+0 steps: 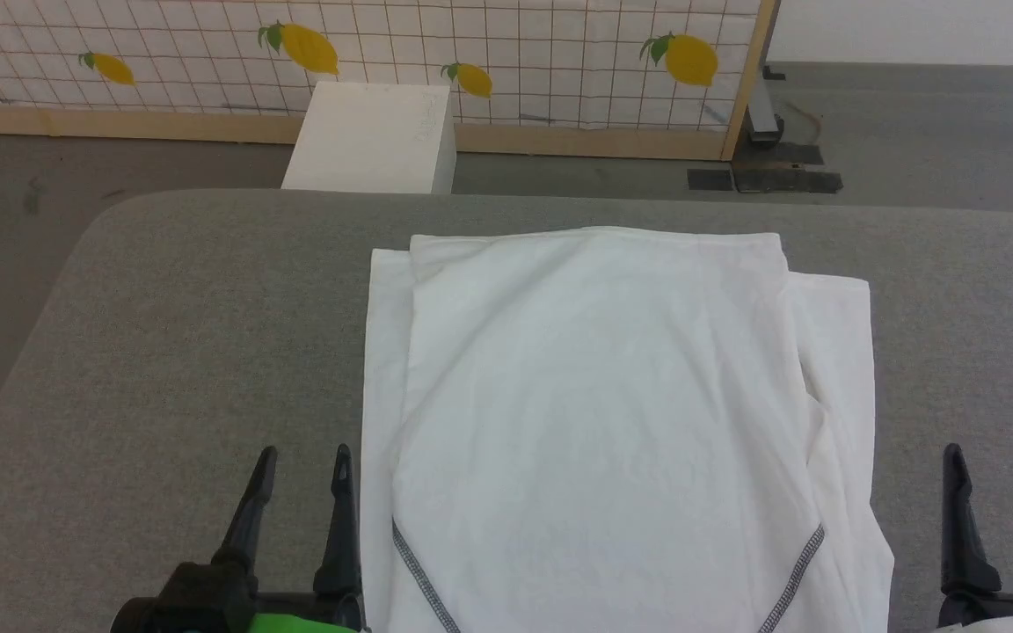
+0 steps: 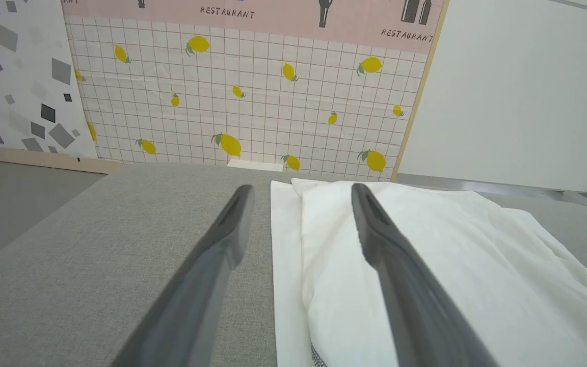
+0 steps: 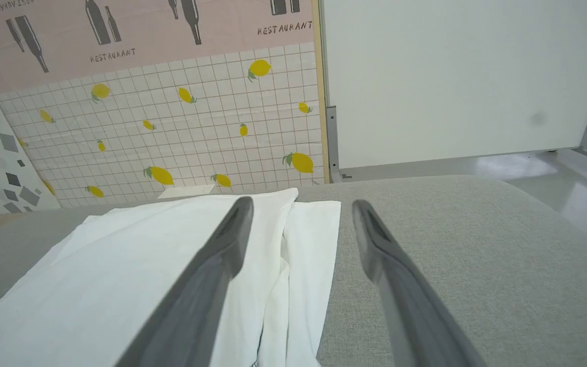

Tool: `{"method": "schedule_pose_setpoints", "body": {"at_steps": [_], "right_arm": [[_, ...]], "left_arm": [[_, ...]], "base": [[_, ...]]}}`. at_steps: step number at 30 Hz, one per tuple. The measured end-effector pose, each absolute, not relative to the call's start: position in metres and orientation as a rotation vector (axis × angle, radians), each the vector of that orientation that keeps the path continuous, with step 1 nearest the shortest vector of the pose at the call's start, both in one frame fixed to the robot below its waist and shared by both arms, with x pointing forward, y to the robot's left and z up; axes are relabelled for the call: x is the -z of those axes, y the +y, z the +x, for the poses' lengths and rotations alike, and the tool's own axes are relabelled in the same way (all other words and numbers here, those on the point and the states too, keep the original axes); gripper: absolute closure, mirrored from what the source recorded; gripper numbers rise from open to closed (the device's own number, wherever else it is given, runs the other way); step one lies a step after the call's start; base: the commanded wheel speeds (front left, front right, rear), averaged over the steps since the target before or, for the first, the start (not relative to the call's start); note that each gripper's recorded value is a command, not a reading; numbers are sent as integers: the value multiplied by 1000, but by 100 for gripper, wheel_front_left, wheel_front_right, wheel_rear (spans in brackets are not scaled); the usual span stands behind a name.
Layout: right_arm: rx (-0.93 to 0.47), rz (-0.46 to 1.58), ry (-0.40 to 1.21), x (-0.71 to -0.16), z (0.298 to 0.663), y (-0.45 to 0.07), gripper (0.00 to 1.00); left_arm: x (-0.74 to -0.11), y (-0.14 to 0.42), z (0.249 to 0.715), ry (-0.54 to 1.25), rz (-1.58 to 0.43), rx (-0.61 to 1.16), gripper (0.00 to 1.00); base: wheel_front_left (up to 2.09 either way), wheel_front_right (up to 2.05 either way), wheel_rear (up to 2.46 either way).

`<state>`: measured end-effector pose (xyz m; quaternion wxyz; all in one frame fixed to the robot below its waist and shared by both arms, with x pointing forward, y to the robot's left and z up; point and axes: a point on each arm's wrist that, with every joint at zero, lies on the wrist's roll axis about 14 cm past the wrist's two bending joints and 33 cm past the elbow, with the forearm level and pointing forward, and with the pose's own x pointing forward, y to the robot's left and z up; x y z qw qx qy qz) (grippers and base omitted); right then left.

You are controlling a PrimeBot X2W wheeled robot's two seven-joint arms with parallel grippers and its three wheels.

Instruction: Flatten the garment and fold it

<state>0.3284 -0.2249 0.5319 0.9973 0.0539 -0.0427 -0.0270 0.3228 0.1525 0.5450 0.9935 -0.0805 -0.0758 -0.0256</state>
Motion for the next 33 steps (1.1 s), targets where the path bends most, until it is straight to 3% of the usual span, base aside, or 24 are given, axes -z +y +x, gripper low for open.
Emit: {"method": "schedule_pose_setpoints", "body": {"at_steps": [13, 21, 27, 33], "right_arm": [[56, 116, -56, -517, 334, -223, 0], [46, 120, -48, -512, 354, -219, 0], [56, 124, -25, -499, 373, -220, 0], [74, 122, 15, -482, 383, -225, 0]], "left_arm": [[-534, 154, 341, -101, -132, 125, 0], [-552, 154, 415, -1, -14, 281, 0], [-572, 163, 487, 27, 26, 295, 0], [-550, 169, 540, 201, 13, 306, 0]], "base": [[0, 0, 0], [0, 0, 0], [0, 0, 0], [0, 0, 0]]}}
